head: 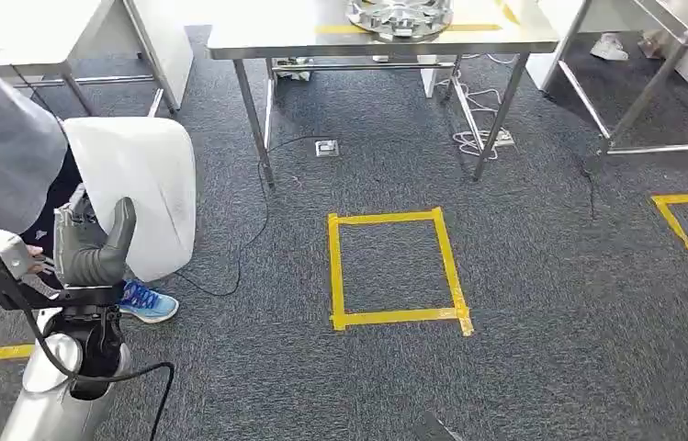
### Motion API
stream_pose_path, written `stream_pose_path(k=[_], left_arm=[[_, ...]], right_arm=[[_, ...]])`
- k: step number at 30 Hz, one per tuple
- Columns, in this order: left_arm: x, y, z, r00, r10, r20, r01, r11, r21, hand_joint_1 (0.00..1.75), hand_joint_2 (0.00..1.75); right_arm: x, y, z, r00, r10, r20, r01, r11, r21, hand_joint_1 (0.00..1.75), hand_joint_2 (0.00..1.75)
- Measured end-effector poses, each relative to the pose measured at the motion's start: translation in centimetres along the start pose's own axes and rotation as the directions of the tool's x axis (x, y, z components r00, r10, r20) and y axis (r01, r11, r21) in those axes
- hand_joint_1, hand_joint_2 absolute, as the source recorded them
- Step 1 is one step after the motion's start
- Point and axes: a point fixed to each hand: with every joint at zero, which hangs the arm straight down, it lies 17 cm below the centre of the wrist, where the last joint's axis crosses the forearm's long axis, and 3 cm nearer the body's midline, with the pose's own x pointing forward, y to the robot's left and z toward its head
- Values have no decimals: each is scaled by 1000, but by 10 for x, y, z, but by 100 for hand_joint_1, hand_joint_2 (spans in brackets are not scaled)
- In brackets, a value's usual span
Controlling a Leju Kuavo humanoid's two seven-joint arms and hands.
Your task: Take the parts from the cabinet and place them on the table.
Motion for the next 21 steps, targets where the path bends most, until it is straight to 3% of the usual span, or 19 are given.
stream_pose_path(k=[21], left_arm=[[-9, 5, 7, 1000, -10, -27, 11, 1000, 17, 175, 175]], right_arm=[[-5, 2, 1, 1000, -15, -12, 15, 1000, -4, 0, 0]])
